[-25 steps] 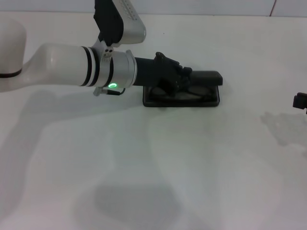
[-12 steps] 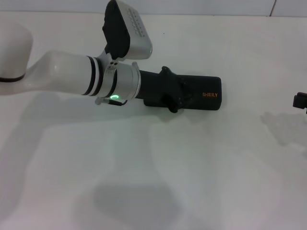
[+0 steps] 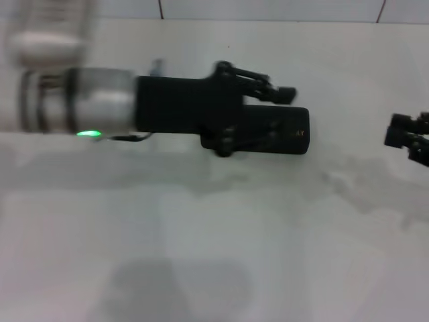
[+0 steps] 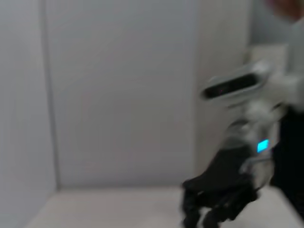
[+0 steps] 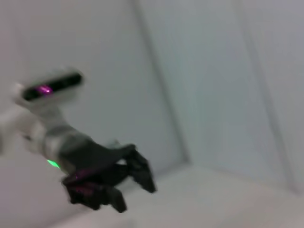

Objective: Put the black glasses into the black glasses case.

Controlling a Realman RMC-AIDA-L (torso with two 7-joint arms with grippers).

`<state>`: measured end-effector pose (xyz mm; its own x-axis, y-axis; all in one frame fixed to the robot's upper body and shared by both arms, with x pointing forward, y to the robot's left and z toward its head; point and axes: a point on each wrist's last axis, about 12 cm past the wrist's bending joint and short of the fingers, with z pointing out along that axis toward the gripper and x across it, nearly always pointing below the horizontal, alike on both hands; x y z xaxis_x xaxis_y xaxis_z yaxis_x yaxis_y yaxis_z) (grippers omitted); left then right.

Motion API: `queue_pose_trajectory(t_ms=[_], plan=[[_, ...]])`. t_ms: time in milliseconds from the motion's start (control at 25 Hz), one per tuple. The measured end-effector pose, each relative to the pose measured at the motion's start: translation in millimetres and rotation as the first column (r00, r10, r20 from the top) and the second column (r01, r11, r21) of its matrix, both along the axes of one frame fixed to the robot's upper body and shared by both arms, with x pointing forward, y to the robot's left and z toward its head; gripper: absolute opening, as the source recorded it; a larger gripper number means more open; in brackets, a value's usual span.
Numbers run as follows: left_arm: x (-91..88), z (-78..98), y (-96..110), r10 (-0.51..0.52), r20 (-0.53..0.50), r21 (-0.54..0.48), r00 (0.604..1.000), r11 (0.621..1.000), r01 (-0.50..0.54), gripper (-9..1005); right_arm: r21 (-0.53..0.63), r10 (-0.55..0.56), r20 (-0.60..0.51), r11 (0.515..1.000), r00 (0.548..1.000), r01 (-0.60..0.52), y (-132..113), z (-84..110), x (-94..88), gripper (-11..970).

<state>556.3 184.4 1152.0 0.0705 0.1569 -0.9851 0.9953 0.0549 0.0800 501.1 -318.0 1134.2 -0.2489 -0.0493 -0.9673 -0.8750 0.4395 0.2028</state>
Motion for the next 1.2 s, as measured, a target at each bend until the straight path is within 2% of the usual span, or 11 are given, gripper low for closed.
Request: queue_pose_trajectory(t_ms=[80, 240, 400, 520, 680, 1000, 1200], plan=[[-10.6, 3.4, 23, 0.004, 0.012, -0.064, 1.0, 0.998, -0.003, 245, 0.044, 0.065, 0.058, 0.997, 0.996, -0.068, 10, 5.9, 0.1, 127], [-22.9, 8.5, 68, 0.031, -0.062, -0.135, 0.998, 0.99, -0.039, 379, 0.076, 0.178, 0.113, 0.979, 0.978, -0.187, 36, 16.6, 9.0, 249], [-33.9, 10.7, 92, 0.014, -0.088, -0.171, 0.996, 0.985, -0.029, 508, 0.058, 0.294, 0.14, 0.951, 0.945, -0.305, 64, 26.1, 21.5, 410], [-39.4, 7.1, 100, 0.016, -0.106, -0.162, 0.994, 0.986, -0.034, 605, 0.052, 0.329, 0.145, 0.939, 0.933, -0.339, 73, 28.9, 25.5, 537], [-45.4, 3.8, 102, 0.0, -0.117, -0.158, 0.993, 0.987, -0.019, 606, 0.044, 0.375, 0.146, 0.922, 0.915, -0.385, 86, 31.2, 29.7, 722], [-52.2, 0.0, 103, -0.03, -0.111, -0.147, 0.993, 0.989, 0.014, 607, 0.021, 0.443, 0.138, 0.893, 0.886, -0.449, 109, 27.3, 32.1, 840], [-53.9, -5.3, 99, -0.028, -0.132, -0.149, 0.991, 0.989, 0.008, 607, 0.042, 0.432, 0.147, 0.896, 0.89, -0.442, 109, 26.2, 31.6, 840]])
